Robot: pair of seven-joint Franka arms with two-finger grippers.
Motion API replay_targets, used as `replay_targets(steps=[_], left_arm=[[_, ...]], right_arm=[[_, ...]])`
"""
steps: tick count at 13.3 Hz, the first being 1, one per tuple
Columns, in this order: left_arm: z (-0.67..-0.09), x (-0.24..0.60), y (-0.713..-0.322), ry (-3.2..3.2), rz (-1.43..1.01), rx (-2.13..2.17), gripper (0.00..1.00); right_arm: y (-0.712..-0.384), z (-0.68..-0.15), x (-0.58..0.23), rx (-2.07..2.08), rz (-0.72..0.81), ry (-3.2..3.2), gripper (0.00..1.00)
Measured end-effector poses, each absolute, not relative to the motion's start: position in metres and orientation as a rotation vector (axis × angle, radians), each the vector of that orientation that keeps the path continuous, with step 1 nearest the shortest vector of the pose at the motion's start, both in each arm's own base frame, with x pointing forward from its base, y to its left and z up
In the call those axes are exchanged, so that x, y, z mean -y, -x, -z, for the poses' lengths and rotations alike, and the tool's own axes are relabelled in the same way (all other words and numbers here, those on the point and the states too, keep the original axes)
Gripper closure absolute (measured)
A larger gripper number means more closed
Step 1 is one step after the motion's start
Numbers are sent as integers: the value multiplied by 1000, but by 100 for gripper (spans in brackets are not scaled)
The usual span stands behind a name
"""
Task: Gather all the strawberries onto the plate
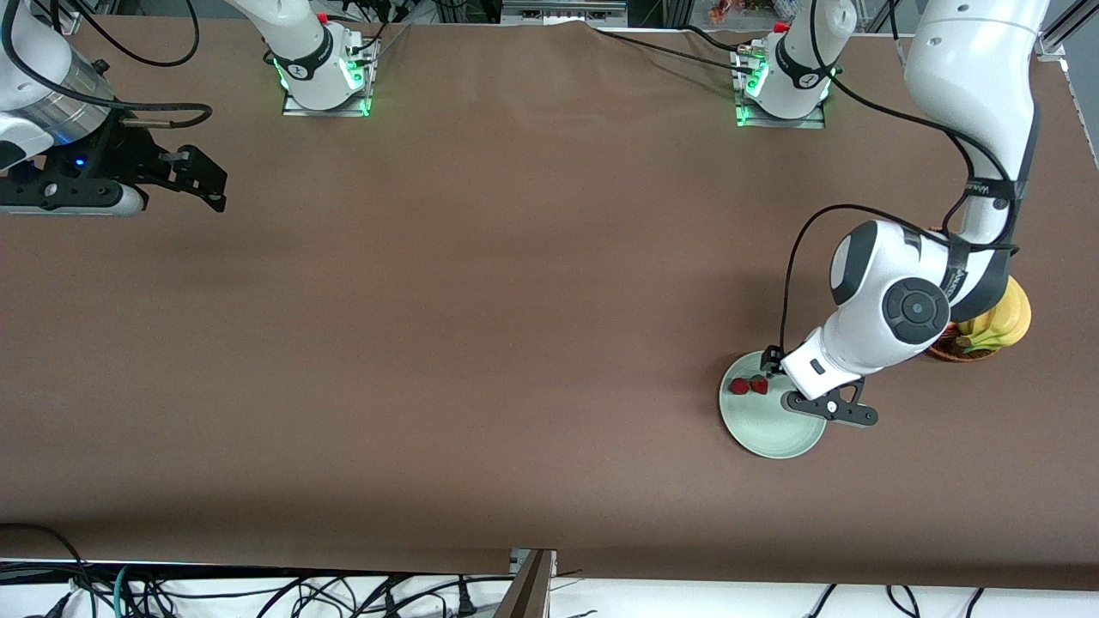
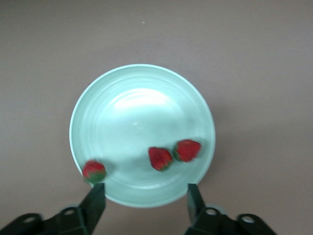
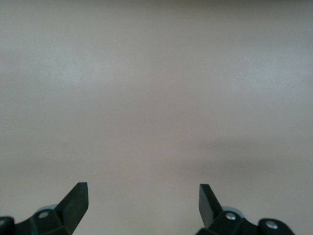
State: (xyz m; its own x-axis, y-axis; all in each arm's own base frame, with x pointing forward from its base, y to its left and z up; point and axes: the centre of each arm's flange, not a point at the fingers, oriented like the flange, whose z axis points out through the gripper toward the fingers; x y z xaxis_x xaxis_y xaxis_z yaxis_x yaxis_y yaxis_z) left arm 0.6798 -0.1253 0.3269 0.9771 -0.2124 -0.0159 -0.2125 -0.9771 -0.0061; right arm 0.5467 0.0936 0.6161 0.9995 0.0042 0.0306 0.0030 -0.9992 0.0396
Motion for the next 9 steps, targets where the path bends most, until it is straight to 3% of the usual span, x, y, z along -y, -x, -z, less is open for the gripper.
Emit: replay_targets(steps=[2, 9], left_arm=[[-383, 133, -669, 3095, -109, -350, 0], [-551, 107, -590, 3052, -353, -274, 0]], right_arm=[[-547, -618, -93, -4, -53, -3101, 0], [-556, -611, -93, 1, -74, -3103, 0]])
